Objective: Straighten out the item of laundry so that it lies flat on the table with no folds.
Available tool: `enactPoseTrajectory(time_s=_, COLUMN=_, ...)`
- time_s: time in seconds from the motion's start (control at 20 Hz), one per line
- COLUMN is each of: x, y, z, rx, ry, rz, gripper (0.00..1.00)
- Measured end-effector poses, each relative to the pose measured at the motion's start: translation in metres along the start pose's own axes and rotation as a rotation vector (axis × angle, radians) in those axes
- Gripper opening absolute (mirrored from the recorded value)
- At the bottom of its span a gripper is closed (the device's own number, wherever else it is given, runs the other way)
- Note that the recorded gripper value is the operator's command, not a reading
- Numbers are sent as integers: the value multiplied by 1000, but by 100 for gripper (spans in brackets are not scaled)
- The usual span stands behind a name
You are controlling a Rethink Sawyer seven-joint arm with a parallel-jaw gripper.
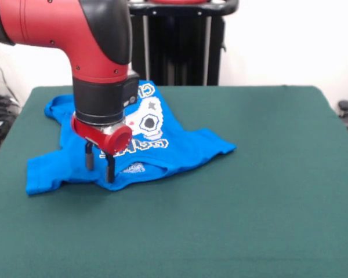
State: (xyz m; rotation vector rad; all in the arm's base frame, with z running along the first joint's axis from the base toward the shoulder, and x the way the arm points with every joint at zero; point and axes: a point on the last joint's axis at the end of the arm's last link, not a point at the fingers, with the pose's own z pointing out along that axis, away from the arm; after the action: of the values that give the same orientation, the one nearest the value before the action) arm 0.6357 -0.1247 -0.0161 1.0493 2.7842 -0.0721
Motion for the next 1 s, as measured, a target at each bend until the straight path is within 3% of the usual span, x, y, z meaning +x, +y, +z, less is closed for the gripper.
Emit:
enactPoseTrajectory(time_s=0.45, x=1, y=-7, z=-3, rx=31, ry=-8, rz=2, gripper=100)
enactPoseTrajectory(time_s=1.0, x=-22, y=0, z=-31, rx=14, ry=-47, rz=47, gripper=100)
